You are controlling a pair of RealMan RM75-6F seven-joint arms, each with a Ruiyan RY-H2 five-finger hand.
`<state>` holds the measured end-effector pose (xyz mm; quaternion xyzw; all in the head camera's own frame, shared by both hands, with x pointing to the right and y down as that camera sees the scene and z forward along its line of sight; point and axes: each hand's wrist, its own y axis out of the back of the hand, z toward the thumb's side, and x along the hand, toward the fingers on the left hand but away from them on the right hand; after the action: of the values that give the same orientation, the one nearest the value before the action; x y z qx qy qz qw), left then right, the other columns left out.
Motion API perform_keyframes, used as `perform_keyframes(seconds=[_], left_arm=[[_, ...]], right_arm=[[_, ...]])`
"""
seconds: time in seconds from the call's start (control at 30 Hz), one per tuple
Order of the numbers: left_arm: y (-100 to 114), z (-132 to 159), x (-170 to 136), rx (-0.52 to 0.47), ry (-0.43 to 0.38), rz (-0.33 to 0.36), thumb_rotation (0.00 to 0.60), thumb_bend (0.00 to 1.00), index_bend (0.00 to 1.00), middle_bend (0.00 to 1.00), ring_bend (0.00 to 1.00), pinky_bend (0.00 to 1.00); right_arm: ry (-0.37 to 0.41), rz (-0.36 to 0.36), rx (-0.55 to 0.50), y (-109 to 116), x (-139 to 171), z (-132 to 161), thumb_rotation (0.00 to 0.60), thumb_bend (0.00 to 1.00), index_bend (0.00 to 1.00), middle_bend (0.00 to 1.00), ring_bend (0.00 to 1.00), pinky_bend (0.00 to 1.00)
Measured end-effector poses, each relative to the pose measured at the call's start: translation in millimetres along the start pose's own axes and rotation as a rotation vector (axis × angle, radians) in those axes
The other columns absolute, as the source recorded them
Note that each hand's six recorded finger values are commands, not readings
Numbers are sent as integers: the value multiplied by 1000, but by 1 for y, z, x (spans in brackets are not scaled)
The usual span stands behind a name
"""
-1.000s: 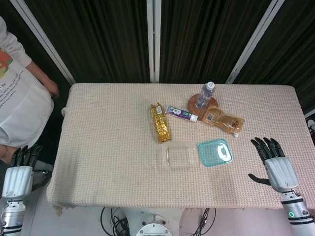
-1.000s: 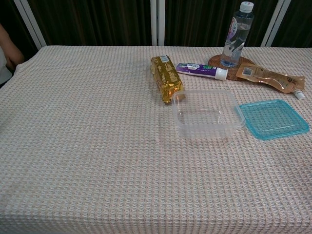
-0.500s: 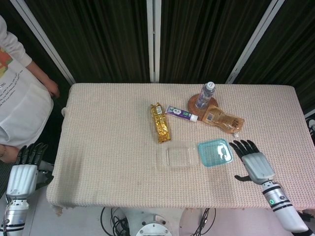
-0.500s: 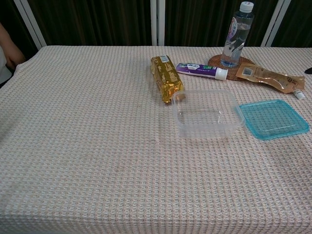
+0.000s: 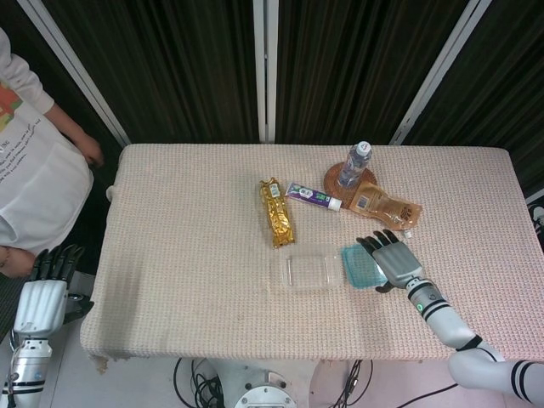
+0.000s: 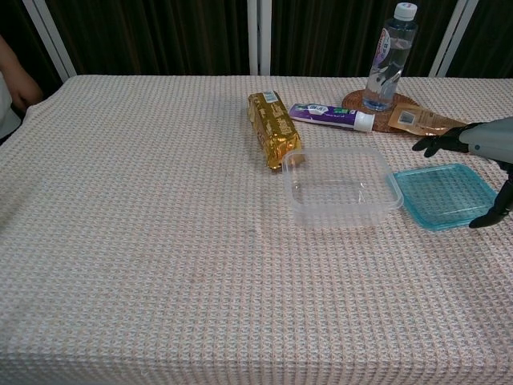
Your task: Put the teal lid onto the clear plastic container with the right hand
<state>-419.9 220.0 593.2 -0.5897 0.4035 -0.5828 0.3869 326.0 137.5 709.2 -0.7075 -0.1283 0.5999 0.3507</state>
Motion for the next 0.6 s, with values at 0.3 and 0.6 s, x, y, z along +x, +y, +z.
perform_keyframes(seconds=[0.3, 0.6], left_arm=[[0, 1, 1, 2, 6, -2, 600, 0, 104, 77, 0, 34], [0, 1, 3, 1, 4, 0, 600, 0, 103, 77, 0, 33]], right_arm=[[0, 12, 8, -1, -8, 1, 600, 0, 0, 144, 0, 0], [-3, 23, -3, -6, -14, 1, 600, 0, 0, 166, 0, 0]])
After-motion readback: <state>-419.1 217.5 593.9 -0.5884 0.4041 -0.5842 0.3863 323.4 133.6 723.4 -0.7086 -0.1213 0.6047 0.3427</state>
